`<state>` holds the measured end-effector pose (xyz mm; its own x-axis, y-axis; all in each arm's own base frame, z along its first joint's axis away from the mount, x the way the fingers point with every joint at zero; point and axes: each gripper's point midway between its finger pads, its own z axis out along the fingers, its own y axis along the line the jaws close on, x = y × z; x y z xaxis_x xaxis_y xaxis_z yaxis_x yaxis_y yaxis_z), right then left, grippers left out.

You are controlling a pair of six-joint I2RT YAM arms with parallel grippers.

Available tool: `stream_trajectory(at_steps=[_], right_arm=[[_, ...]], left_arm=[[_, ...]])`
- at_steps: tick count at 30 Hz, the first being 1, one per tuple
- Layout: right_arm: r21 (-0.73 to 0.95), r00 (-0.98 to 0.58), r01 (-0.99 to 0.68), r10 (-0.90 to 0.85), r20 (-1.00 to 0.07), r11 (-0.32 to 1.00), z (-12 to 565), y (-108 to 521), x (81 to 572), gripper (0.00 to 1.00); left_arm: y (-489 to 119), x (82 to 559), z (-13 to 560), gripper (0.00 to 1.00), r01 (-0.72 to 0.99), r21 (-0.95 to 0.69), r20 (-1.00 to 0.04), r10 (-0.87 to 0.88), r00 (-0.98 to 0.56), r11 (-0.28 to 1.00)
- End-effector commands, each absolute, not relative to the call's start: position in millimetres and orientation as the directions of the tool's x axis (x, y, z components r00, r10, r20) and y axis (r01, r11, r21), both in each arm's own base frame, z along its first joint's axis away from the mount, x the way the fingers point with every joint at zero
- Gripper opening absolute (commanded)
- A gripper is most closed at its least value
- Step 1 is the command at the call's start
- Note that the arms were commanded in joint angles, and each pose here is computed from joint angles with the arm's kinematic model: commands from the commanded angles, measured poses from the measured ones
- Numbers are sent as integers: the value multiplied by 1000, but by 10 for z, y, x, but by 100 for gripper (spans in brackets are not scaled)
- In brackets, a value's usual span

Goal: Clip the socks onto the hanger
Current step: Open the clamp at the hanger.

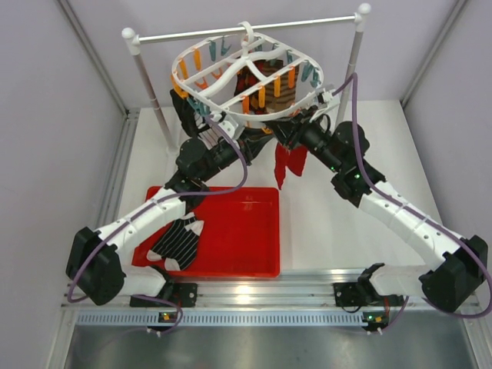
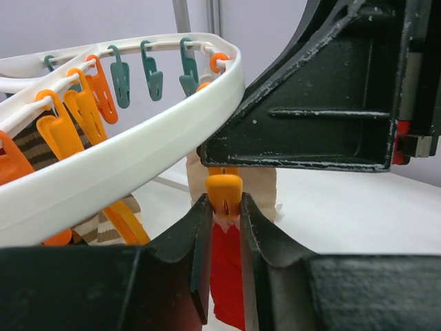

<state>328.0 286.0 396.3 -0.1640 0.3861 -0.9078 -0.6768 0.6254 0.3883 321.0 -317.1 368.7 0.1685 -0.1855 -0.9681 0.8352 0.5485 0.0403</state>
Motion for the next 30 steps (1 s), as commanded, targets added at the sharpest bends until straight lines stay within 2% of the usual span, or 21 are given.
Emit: stream_trajectory(at_steps=[1,2,5,9,11,14,15,18,19,21,22,24,30], right_arm=[[365,-64,-690,450,-891,625,4385,2815,3298,19],[365,-63,-690,450,-891,625,4391,2809,3296,15],[371,-69,-698,458,-886,613,4409,2804,3256,2],[387,-87,-708,471,-878,590,4421,2816,3201,0],[397,-98,-719,482,-871,570,4450,2831,3165,0],[410,-118,-731,491,-863,545,4466,2859,3127,0],[411,-120,-733,492,-862,542,4473,2860,3123,0],[407,-128,-740,483,-866,535,4447,2873,3105,1],[404,-134,-748,477,-868,526,4440,2891,3079,8],[404,-142,-750,469,-872,524,4417,2879,3066,23],[401,-145,-751,462,-875,524,4405,2873,3060,37],[389,-139,-754,450,-882,530,4416,2820,3067,48],[371,-128,-740,425,-896,561,4375,2591,3135,59]], left_arm=[[-3184,3005,4096,13,843,111,-941,-219,260,527],[-3182,3001,4099,24,841,108,-941,-219,258,530],[-3129,3070,4111,41,816,90,-943,-215,254,570],[-3088,3130,4106,44,793,99,-943,-197,267,601],[-3099,3130,4104,45,795,99,-944,-196,266,599],[-3110,3151,4131,40,793,99,-943,-197,267,601],[-3104,3159,4128,33,791,98,-944,-196,266,604],[-3116,3164,4131,22,792,99,-944,-195,267,603],[-3115,3169,4136,14,792,100,-943,-196,268,603],[-3128,3161,4125,6,795,104,-944,-193,268,597],[-3130,3167,4115,4,795,103,-945,-191,266,598],[-3127,3173,4088,0,794,100,-947,-189,262,599],[-3169,3119,3994,0,817,93,-952,-189,240,569]])
